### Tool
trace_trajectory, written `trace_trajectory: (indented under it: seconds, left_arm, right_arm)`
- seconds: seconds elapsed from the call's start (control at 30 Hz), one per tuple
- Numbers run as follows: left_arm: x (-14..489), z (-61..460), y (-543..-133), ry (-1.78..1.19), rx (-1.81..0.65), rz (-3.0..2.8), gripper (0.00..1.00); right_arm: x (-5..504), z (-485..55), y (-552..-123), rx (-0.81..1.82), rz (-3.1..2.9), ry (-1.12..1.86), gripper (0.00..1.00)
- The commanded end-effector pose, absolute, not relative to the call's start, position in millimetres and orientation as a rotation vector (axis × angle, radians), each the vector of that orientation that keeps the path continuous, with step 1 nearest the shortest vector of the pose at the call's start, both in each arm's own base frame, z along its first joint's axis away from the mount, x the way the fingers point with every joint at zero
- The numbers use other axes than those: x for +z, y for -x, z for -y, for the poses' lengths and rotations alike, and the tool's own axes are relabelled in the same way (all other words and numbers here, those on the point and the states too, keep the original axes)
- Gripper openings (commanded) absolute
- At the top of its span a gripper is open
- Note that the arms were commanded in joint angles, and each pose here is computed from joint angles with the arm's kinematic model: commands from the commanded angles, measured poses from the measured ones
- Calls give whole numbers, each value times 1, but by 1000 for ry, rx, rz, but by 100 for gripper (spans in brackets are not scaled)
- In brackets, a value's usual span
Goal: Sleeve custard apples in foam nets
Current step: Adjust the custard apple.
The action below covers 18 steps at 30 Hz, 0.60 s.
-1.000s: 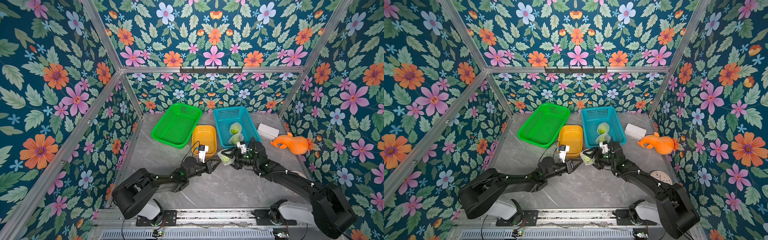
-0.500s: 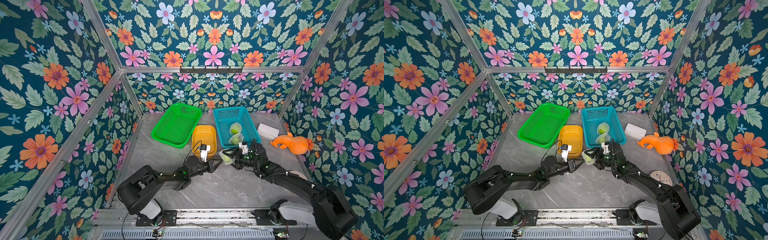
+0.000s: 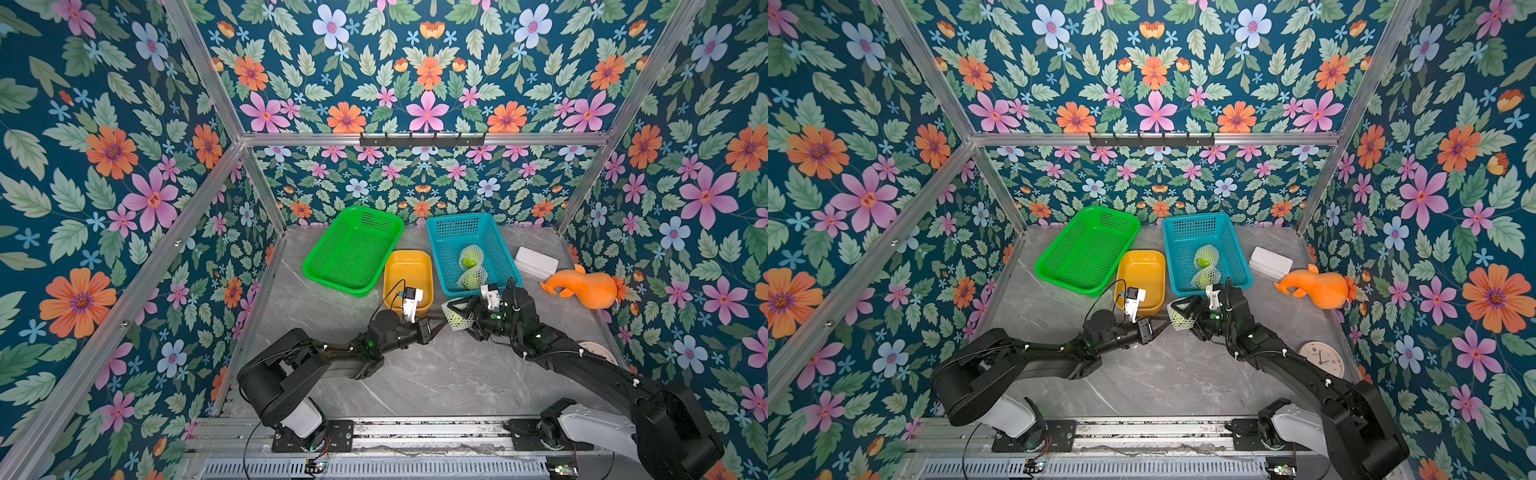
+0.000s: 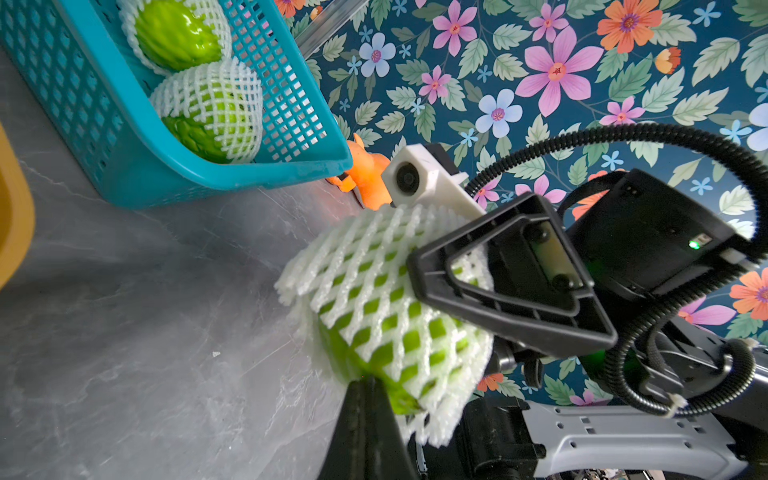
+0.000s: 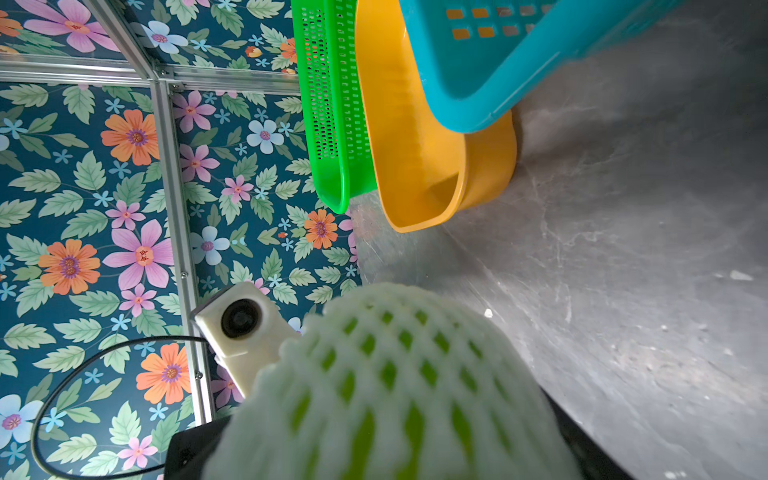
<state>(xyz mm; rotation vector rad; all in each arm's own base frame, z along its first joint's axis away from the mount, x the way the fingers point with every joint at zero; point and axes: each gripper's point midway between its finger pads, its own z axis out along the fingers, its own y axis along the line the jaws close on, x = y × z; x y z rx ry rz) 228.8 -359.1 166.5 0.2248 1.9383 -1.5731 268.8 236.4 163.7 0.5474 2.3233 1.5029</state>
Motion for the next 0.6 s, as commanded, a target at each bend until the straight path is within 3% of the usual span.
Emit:
trace_trajectory:
  seconds: [0.0, 0.1, 0.37, 0.4, 0.43, 0.47, 0.57]
  left_arm:
    - [185, 360, -224, -257, -1624, -1860, 10]
    - [169, 349, -219, -258, -1560, -1934, 36]
    - [132, 315, -209, -344, -1247, -2148, 68]
    - [133, 311, -210, -364, -1203, -2154, 78]
    - [135, 310, -210, -390, -1173, -2154, 94]
    - [138, 309, -211, -408, -1151, -2153, 99]
    - [148, 315, -214, -489, -1115, -2131, 100]
  right_arm:
    - [158, -239, -256, 1500, -2395, -508, 79]
    - [155, -231, -260, 1412, -2416, -501, 79]
    - [153, -226, -266, 1324, -2453, -473, 79]
    - [153, -227, -266, 1326, -2454, -468, 79]
    - [154, -228, -266, 1330, -2457, -460, 78]
    - [155, -229, -266, 1332, -2459, -454, 78]
    - [158, -232, -266, 1348, -2467, -427, 78]
